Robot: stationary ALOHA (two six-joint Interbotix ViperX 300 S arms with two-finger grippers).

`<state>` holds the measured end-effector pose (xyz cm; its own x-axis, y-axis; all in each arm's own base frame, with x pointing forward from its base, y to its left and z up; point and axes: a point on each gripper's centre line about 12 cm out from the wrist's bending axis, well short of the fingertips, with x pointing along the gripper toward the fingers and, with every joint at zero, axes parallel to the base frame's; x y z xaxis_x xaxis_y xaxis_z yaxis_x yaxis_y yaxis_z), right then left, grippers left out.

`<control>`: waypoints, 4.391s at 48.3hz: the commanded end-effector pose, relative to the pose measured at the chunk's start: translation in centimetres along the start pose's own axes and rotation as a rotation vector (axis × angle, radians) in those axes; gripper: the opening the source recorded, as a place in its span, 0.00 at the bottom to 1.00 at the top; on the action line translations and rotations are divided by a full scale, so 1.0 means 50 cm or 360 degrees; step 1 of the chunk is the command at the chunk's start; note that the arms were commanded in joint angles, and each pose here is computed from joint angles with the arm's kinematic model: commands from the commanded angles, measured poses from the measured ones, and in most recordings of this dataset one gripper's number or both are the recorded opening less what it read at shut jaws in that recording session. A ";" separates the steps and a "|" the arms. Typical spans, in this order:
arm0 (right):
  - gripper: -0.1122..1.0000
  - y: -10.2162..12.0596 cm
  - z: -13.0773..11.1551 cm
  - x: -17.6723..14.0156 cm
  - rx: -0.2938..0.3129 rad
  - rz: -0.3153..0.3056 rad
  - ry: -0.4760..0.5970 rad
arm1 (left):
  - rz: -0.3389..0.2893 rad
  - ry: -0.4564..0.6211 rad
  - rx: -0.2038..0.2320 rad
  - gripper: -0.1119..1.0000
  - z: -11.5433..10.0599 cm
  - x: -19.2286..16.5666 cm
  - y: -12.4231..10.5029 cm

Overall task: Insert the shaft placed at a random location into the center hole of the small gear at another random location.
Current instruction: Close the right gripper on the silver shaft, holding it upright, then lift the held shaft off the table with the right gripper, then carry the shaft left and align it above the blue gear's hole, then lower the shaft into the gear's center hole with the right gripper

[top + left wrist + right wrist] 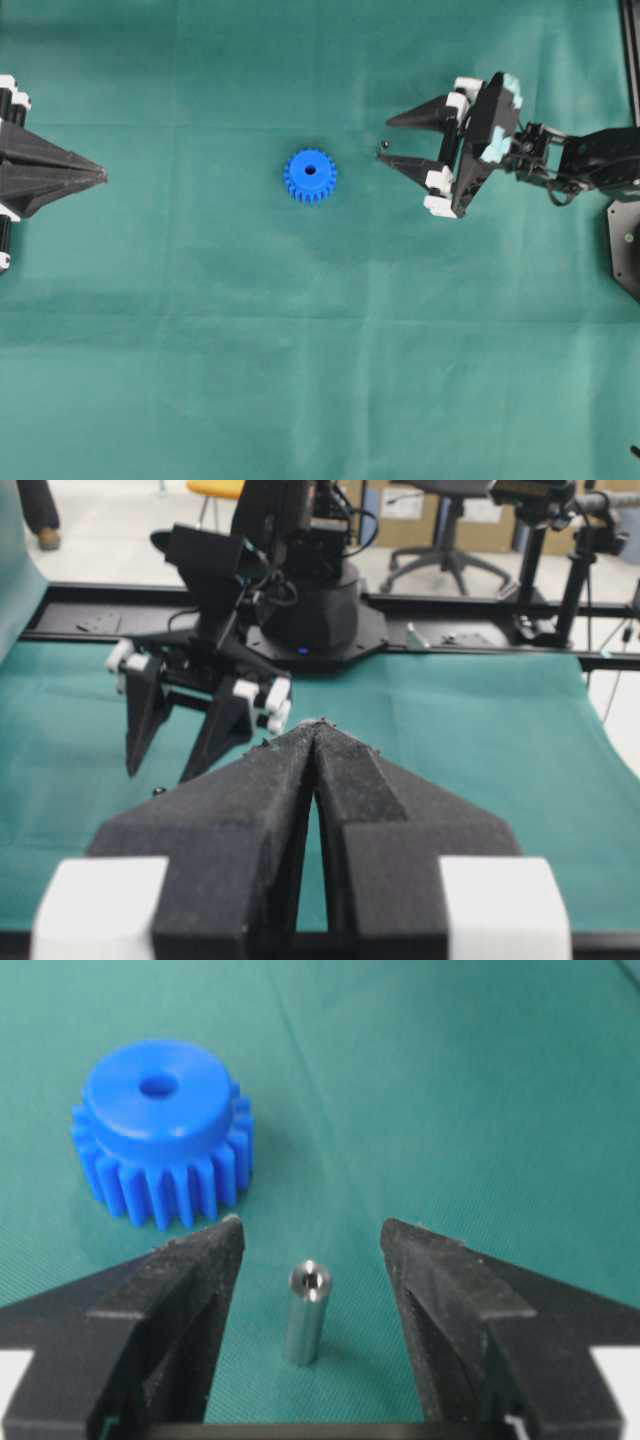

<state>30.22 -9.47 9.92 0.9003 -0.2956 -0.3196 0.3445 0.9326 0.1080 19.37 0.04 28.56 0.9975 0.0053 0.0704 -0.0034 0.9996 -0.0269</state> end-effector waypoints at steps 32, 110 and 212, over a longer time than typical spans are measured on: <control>0.41 -0.002 -0.004 0.022 0.0034 0.0004 -0.0046 | -0.0002 -0.0027 -0.0012 0.09 0.008 -0.001 -0.001; 0.25 0.086 0.162 0.037 -0.0075 0.0186 -0.0125 | -0.0001 -0.0017 -0.0022 0.09 0.009 -0.005 0.000; 0.25 0.115 0.087 0.170 -0.0105 0.0209 0.0113 | -0.0001 -0.0027 -0.0022 0.09 0.010 -0.006 0.000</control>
<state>40.41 -7.41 10.72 0.8999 -0.1535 -0.4082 0.2063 0.9745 0.0884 18.97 0.05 28.58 0.9974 0.0060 0.0719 -0.0031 0.9992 -0.0407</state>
